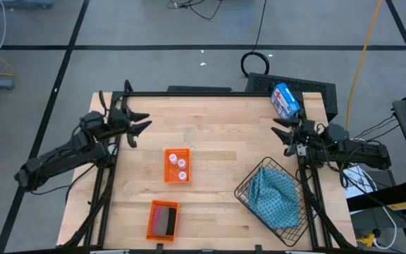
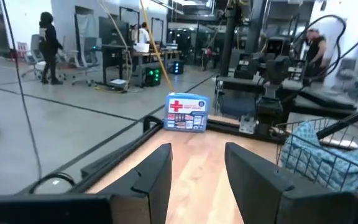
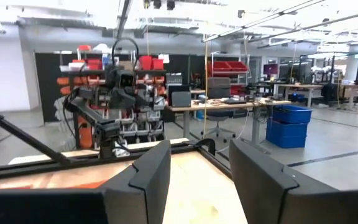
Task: Pick & Place Medicine items
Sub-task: Return to Home Position
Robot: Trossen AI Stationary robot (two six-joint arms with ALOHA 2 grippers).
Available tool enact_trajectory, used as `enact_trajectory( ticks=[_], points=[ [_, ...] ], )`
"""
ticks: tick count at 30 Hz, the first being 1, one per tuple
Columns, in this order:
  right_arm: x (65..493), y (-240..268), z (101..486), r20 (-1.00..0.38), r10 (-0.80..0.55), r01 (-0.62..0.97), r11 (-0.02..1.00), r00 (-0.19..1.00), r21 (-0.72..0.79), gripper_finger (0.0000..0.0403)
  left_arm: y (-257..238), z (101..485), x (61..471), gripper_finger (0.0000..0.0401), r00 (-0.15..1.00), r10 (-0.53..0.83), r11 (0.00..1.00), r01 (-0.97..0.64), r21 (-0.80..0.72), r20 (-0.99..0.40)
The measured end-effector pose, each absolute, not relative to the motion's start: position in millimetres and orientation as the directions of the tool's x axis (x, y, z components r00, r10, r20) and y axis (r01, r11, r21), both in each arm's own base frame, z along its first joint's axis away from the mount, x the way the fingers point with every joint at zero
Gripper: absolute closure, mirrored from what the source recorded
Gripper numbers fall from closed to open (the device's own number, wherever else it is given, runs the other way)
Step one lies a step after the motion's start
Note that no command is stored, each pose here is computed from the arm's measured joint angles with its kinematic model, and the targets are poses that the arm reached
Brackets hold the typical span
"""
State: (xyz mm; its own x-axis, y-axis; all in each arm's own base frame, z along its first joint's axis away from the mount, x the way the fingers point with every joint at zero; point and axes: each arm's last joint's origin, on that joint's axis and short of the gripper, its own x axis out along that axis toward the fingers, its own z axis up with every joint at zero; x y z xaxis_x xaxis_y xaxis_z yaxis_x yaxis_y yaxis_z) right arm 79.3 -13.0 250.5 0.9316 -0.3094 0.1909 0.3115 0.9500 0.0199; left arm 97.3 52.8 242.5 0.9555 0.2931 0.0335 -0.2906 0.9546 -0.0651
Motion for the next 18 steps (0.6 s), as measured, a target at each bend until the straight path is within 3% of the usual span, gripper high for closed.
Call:
enact_trajectory(
  ticks=[8,18],
  points=[
    [80,-14,238,0.224,-0.317,0.316,0.948,0.922,0.041,0.0248,38,207,109,0.0244,0.987,0.139,0.987,-0.132,-0.088,0.086],
    [81,-14,231,0.162,-0.317,0.317,0.948,0.934,0.029,0.0248,29,184,110,0.0244,0.979,0.204,0.978,-0.202,-0.059,0.03]
  ],
)
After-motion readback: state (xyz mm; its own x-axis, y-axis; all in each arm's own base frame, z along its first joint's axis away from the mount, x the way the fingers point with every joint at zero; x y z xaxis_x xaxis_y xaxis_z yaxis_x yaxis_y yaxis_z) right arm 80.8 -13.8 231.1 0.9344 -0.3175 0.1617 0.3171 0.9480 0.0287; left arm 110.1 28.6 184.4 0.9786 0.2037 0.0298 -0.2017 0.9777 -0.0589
